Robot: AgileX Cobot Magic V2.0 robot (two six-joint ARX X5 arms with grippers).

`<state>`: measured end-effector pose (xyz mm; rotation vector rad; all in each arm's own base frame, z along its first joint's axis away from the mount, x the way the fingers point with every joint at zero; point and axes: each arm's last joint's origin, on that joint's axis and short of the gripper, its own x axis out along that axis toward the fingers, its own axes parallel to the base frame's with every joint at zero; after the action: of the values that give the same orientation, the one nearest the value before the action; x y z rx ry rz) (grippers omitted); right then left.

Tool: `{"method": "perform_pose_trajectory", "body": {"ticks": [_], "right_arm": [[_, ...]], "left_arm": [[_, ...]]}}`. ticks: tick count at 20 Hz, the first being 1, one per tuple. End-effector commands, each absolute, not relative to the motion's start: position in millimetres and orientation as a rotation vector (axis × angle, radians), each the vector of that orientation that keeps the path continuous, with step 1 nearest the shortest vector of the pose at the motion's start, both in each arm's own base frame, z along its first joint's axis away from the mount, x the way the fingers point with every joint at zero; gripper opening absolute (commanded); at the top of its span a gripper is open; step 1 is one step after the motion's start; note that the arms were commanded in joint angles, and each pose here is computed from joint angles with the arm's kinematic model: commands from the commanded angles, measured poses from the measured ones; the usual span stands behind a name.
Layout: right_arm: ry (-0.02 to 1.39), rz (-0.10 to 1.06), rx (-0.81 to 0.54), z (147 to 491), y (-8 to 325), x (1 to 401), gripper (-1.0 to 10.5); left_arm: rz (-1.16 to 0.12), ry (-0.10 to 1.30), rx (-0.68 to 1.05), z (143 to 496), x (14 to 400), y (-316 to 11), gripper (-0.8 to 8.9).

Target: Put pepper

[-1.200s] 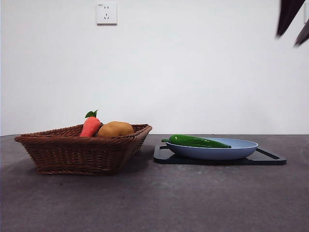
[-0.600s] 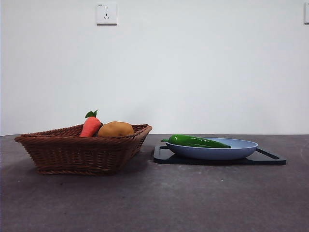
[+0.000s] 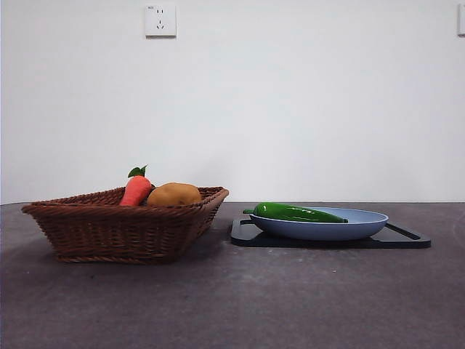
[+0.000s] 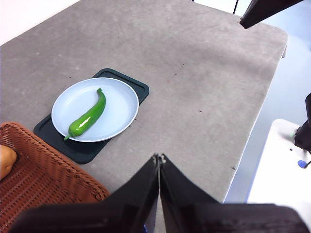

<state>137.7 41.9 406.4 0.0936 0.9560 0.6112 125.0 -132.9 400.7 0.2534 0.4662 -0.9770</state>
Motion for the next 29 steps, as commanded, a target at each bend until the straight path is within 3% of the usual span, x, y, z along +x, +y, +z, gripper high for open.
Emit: {"method": "perform_pose_trajectory", "body": {"ticks": [1,4,7,11,14,17,21,29], "right_arm": [[0.962,0.609,0.098,409.4,42.2,138.1,0.1],[0.962,0.609,0.098,409.4,42.2,138.1,0.1],[0.962,0.609,0.098,409.4,42.2,138.1,0.1],[0.962,0.609,0.098,409.4,42.2,138.1,0.1],[0.962,0.609,0.098,409.4,42.2,138.1,0.1],[0.962,0.609,0.098,409.4,42.2,138.1,0.1],[0.962,0.609,0.098,409.4,42.2,138.1,0.1],[0.962,0.609,0.098,409.4,42.2,138.1,0.1]], "left_arm": [[-0.984,0.456,0.267,403.8,124.7,-134.9,0.08],[-0.790,0.377,0.294,410.6,132.3,-123.4,0.08],[-0.640,0.192,0.259,431.4,134.2,-92.9,0.08],[-0.363,0.050,0.199,450.2,110.2,-39.4,0.08],[-0.184,-0.096,0.180,445.2,85.7,-16.0,0.08],[-0.018,-0.225,0.167,410.8,72.1,-5.3,0.08],[0.031,-0.275,0.161,345.1,70.3,-1.7,0.08],[0.057,-0.121,0.078,226.5,83.6,1.6,0.08]]}}
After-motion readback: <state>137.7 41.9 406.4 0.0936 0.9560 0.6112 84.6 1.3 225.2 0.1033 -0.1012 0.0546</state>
